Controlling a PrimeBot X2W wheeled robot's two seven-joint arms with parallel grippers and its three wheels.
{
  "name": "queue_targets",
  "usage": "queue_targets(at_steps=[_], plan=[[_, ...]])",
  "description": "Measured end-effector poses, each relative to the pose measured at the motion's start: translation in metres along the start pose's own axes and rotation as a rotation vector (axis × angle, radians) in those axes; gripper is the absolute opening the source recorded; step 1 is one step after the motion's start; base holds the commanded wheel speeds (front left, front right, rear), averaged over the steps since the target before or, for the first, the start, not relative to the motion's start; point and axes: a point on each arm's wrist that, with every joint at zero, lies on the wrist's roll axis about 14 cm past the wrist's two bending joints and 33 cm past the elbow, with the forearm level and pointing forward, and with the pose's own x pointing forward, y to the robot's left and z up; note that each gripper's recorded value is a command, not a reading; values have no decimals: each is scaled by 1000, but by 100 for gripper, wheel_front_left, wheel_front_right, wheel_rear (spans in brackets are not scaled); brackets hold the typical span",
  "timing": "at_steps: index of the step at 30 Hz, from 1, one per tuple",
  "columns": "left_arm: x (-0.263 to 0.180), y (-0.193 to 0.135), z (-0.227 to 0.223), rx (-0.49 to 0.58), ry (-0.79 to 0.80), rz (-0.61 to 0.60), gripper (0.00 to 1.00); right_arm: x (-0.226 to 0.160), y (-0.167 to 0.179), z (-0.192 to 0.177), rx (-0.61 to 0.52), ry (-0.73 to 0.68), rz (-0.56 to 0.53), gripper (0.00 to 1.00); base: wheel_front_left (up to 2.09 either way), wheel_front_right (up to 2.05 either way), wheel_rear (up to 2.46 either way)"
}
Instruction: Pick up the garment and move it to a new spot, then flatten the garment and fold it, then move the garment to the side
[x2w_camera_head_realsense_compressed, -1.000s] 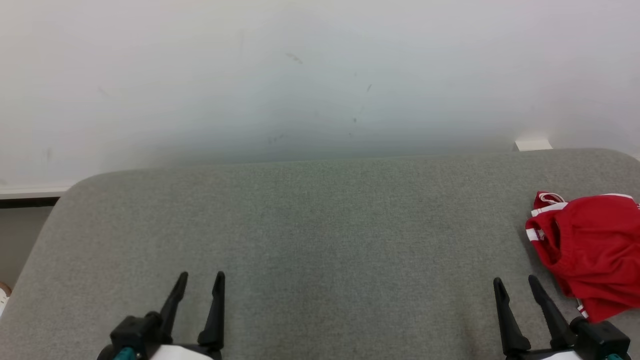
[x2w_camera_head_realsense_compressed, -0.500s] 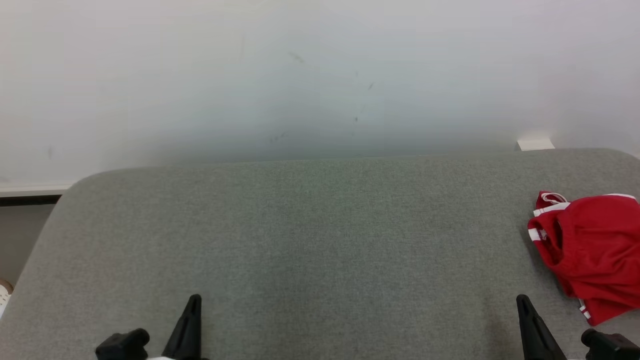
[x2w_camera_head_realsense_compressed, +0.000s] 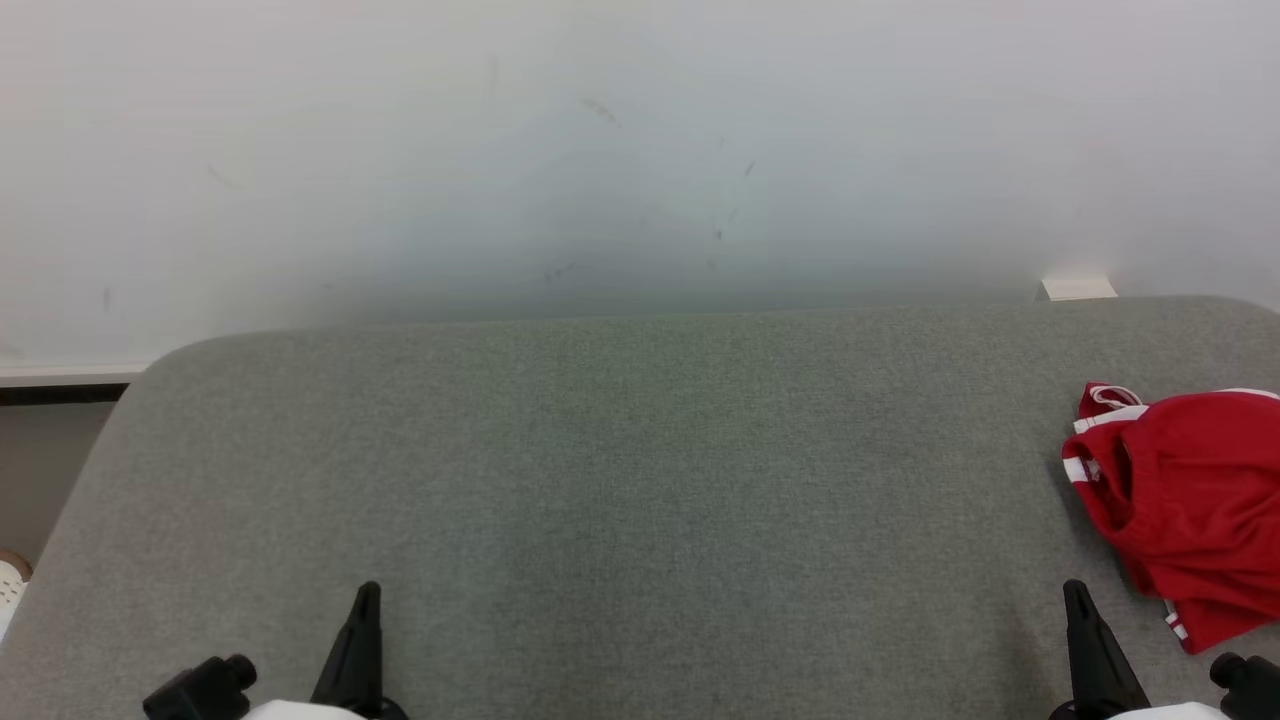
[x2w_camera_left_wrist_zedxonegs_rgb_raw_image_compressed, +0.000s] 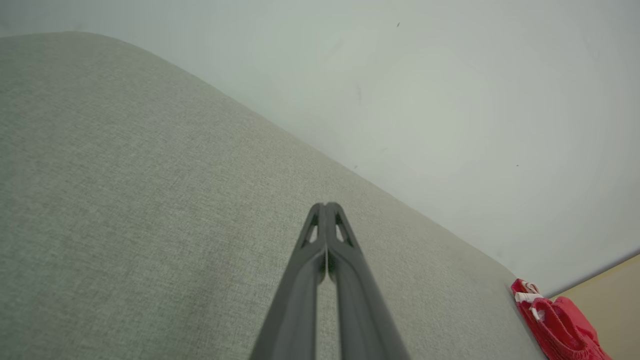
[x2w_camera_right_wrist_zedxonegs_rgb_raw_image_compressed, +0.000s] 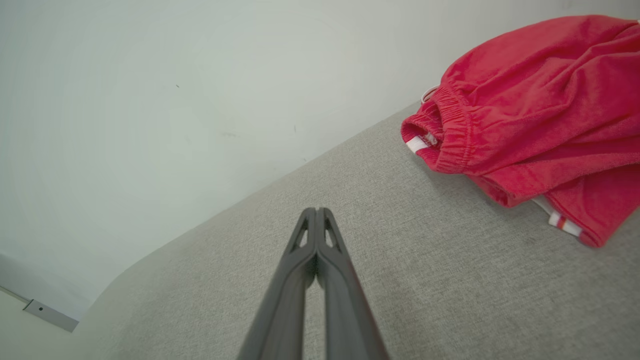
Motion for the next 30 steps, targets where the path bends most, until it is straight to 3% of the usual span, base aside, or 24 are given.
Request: queue_targets(at_steps=[30], plan=[[3, 16, 11, -399, -13, 62, 0, 10, -4, 13, 361, -13, -29, 0, 0, 0, 0]])
